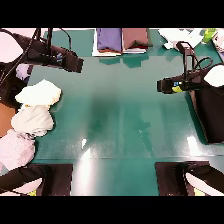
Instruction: Fold the shirts.
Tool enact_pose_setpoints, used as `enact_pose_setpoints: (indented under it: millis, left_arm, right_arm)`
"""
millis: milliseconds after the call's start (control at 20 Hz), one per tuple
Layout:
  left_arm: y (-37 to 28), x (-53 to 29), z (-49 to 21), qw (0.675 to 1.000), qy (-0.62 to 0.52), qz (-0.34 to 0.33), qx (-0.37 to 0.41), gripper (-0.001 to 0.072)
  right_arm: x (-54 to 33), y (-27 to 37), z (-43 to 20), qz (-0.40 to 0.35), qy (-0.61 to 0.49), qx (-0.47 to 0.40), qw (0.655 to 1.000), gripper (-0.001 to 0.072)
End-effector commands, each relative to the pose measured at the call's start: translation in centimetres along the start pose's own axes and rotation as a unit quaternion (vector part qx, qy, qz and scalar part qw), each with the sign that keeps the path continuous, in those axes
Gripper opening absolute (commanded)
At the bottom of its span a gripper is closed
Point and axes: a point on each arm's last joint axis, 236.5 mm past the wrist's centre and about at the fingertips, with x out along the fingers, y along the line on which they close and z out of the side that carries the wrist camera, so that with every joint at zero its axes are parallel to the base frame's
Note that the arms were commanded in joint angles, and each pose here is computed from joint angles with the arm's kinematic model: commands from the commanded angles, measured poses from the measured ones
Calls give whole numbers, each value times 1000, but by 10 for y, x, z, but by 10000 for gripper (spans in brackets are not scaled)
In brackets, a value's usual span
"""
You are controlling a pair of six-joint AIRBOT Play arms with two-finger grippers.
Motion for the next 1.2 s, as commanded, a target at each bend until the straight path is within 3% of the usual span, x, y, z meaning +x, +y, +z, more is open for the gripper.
enact_pose_setpoints:
  millis: [0,100,200,250,300,350,550,750,950,1100,1150]
  left_arm:
    - [0,0,0,1000,0,0,0,31]
    - [-1,0,9,1000,-19,-3,-1,31]
    - [20,-1,25,998,-52,38,26,32]
    - [43,-2,25,996,-50,73,25,151]
    - [73,-1,19,993,-38,111,-1,491]
    - [103,0,8,989,-18,142,-29,623]
    - [205,25,-82,960,142,210,-120,621]
    - [257,65,-174,913,286,219,-190,621]
    - [281,96,-225,886,344,217,-222,620]
    - [285,105,-227,888,338,218,-221,610]
    - [285,105,-225,890,335,218,-220,424]
  right_arm:
    - [0,0,0,0,0,0,1000,17]
    - [0,0,0,0,0,0,1000,18]
    - [0,0,0,0,0,0,1000,17]
    - [0,0,0,0,0,0,1000,18]
    - [0,0,0,0,0,0,1000,18]
    - [0,0,0,0,0,0,1000,18]
    - [0,0,0,0,0,0,1000,18]
    - [0,0,0,0,0,0,1000,17]
    - [0,0,0,0,-1,0,1000,17]
    - [0,1,3,1,-7,0,1000,17]
    - [0,1,5,1,-11,0,1000,17]
